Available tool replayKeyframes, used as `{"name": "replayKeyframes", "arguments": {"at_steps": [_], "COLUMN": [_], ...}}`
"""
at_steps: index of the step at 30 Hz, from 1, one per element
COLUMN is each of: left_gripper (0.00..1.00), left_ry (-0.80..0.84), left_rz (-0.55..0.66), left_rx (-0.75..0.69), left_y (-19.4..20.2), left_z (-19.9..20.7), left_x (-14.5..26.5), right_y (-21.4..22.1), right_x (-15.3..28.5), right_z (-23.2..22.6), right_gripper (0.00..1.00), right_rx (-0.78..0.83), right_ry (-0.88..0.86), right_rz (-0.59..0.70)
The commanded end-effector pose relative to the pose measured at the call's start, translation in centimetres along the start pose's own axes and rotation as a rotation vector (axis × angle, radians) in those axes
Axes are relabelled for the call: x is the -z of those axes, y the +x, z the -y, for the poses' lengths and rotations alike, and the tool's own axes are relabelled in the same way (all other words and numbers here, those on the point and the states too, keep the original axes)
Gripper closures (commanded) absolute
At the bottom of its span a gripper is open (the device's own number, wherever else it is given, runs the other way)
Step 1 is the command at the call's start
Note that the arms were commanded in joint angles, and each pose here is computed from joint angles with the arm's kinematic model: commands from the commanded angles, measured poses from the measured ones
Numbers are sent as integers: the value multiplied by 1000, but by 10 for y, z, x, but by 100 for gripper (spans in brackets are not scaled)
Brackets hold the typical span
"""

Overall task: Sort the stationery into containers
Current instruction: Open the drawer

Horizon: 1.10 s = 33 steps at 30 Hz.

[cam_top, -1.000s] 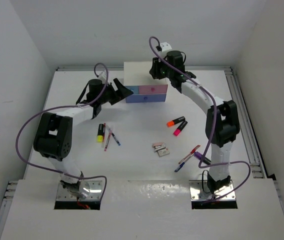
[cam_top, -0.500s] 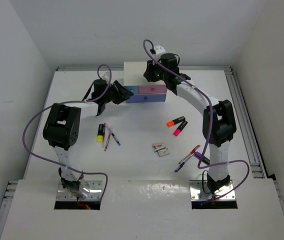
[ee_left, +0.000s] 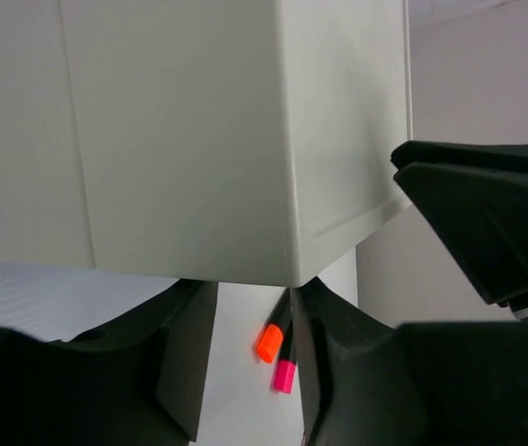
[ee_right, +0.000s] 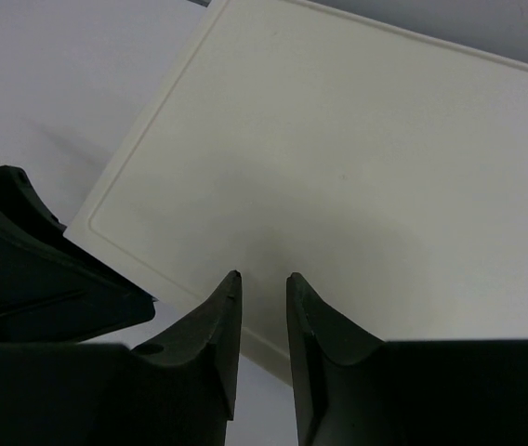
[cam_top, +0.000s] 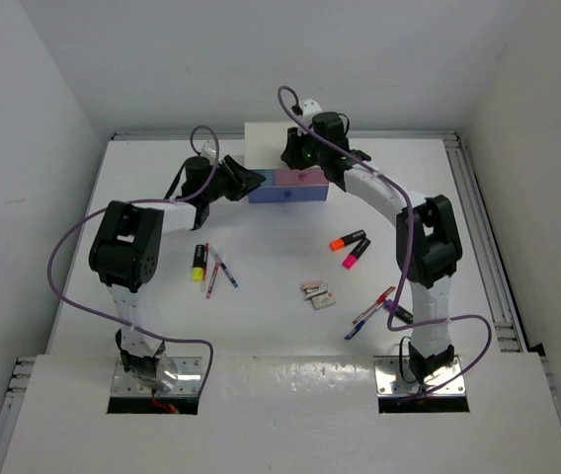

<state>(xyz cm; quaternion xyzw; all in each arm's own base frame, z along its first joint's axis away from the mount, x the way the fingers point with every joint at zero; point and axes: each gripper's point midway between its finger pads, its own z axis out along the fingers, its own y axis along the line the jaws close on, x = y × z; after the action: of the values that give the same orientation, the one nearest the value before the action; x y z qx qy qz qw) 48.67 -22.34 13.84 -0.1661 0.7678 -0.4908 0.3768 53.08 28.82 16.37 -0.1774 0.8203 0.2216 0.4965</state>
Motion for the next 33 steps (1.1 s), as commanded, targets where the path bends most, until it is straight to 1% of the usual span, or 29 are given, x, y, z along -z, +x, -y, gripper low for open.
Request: {"name": "replayKeyframes", "arguments": {"at_steps": [1, 9, 12, 13, 16, 18, 20, 21, 22, 23, 24, 25, 28, 30, 33], "left_gripper": [59, 65, 69, 73, 80, 78, 79, 81, 89, 92, 98, 100, 100, 100, 100], "left_ry": [69, 55, 57, 55, 54, 60, 62, 68, 72, 75, 74, 71, 70, 77, 58], "left_rz": [49, 39, 40, 40, 38, 39, 44, 45, 40, 38, 32, 29, -7, -8, -35], "left_rx": [-13, 2, 4, 9, 19, 25, 30, 30, 37, 38, 38, 39, 42, 37, 51], "left_y": [-14, -11, -12, -12, -10, -9, -10, -11, -10, -11, -11, -10, -1, 1, 13], "left_z": [19, 18, 19, 19, 19, 20, 20, 22, 23, 24, 24, 25, 26, 30, 22], "left_x": [-3, -10, -11, -11, -9, -7, -7, -8, -7, -7, -6, -5, -1, 4, 15], "right_y": [-8, -5, -3, -3, 0, 1, 2, 1, 4, 3, 2, 2, 3, 4, 4], "right_x": [4, 3, 4, 5, 6, 6, 6, 6, 6, 6, 6, 7, 7, 6, 6], "right_z": [-13, -19, -22, -23, -26, -26, -28, -28, -27, -28, -28, -27, -27, -27, -25], "right_gripper": [75, 76, 78, 78, 79, 79, 79, 79, 79, 79, 79, 79, 79, 79, 79], "right_rx": [2, 6, 9, 9, 11, 10, 12, 11, 13, 14, 14, 14, 16, 14, 12], "right_ry": [-35, -41, -47, -49, -54, -53, -56, -56, -52, -54, -53, -51, -49, -48, -43], "right_rz": [27, 21, 15, 15, 7, 6, 2, 5, 0, 1, 3, 3, 2, 0, 1]}}
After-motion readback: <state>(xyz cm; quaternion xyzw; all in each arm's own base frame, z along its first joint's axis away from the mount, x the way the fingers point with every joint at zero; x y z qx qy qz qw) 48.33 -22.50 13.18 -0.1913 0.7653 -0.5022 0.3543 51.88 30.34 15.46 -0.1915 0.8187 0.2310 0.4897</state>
